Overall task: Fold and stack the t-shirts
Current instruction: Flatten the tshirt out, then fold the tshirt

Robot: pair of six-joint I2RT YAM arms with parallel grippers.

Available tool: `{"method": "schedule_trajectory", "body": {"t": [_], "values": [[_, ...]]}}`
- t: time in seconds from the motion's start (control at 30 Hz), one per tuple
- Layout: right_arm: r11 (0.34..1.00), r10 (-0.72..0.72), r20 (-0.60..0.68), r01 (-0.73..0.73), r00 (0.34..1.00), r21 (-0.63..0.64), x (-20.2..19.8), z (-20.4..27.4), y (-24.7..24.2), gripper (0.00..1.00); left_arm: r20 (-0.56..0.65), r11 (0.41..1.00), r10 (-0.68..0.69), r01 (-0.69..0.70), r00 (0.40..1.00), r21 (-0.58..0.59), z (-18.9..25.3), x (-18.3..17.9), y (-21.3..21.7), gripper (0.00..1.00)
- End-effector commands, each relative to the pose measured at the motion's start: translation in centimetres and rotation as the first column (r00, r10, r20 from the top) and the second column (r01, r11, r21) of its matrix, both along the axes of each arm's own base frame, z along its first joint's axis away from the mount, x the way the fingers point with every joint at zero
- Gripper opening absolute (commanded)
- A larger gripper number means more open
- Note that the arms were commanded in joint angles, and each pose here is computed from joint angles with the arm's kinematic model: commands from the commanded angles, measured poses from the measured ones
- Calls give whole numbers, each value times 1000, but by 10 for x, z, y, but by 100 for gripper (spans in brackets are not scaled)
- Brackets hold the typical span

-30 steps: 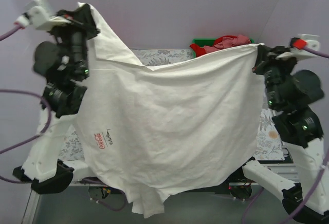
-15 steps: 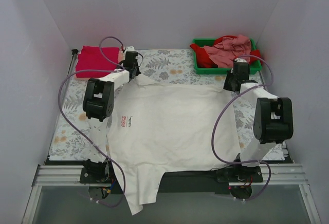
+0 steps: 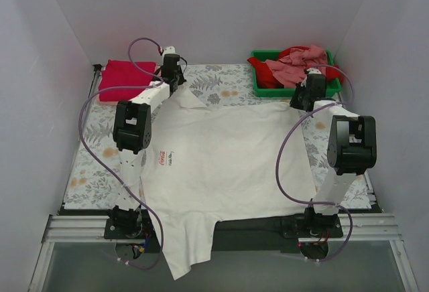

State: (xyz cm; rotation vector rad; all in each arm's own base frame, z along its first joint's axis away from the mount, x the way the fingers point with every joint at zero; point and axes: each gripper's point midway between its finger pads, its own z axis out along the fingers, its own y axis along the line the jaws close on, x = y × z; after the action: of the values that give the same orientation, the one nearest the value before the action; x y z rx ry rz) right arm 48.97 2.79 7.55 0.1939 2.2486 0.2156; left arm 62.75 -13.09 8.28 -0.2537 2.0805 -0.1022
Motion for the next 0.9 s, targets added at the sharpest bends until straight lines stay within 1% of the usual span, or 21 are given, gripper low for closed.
{"method": "schedule_trajectory", "body": {"t": [0.0, 0.03, 0.07, 0.1, 0.2, 0.27, 0.3, 0.33, 0.47, 0.53, 0.57, 0.6, 0.63, 0.67, 0.7, 0.73, 0.77, 0.8, 0.83, 0.87], "values": [[999, -35, 111, 33, 993, 15, 25, 40, -16, 1, 65, 999, 40, -38, 997, -32, 33, 20, 14, 0], [999, -41, 111, 40, 993, 14, 26, 42, -21, 1, 62, 999, 41, -39, 997, -29, 33, 23, 15, 0], [999, -44, 113, 43, 993, 13, 28, 43, -22, 1, 100, 999, 41, -38, 994, -35, 49, 32, 15, 0], [999, -51, 113, 50, 992, 14, 30, 43, -25, 1, 87, 999, 34, -32, 996, -22, 40, 36, 14, 0], [999, -52, 102, 51, 993, 14, 34, 39, -27, 1, 117, 999, 28, -26, 993, -25, 53, 47, 12, 0], [999, -48, 101, 47, 994, 12, 40, 38, -28, 1, 112, 999, 24, -21, 993, -29, 45, 52, 12, 0], [999, -48, 102, 47, 994, 9, 42, 38, -29, 1, 124, 999, 14, -9, 992, -39, 50, 55, 9, 0], [999, -40, 110, 40, 993, 4, 46, 42, -29, 1, 115, 999, 11, -7, 993, -39, 41, 57, 9, 0], [1000, -23, 99, 24, 995, -7, 52, 39, -29, 1, 111, 998, -11, 17, 994, -53, 39, 58, 4, 0], [1000, -18, 95, 19, 995, -5, 51, 39, -28, 1, 91, 998, -8, 14, 996, -58, 34, 53, 5, 0], [1000, -15, 92, 16, 996, -7, 50, 39, -28, 1, 103, 997, 0, 8, 995, -75, 47, 50, 5, 0], [1000, -14, 94, 15, 995, -8, 48, 40, -28, 1, 99, 997, 5, 3, 995, -82, 50, 46, 6, 0], [1000, -12, 92, 13, 996, -6, 47, 41, -27, 1, 63, 997, 18, -13, 998, -79, 37, 36, 9, 0], [1000, -10, 96, 10, 995, -5, 44, 44, -27, 1, 83, 994, 40, -31, 996, -108, 57, 30, 11, 0], [1000, -5, 96, 6, 995, -6, 43, 45, -26, 1, 75, 993, 46, -38, 996, -114, 57, 24, 12, 0], [1000, -2, 96, 2, 995, -3, 40, 46, -25, 1, 42, 992, 60, -55, 997, -111, 47, 13, 14, 0], [1000, 2, 104, -1, 995, -3, 38, 51, -25, 1, 35, 991, 74, -70, 997, -117, 50, 8, 17, 0], [1000, 7, 97, -7, 995, -3, 34, 49, -24, 1, 44, 985, 101, -94, 994, -145, 67, 0, 19, 0], [1000, 12, 100, -12, 995, -2, 32, 51, -23, 1, 32, 982, 115, -109, 993, -151, 67, -8, 21, 0], [1000, 14, 109, -14, 994, -1, 29, 56, -22, 1, -7, 981, 125, -124, 992, -149, 55, -20, 24, 0]]}}
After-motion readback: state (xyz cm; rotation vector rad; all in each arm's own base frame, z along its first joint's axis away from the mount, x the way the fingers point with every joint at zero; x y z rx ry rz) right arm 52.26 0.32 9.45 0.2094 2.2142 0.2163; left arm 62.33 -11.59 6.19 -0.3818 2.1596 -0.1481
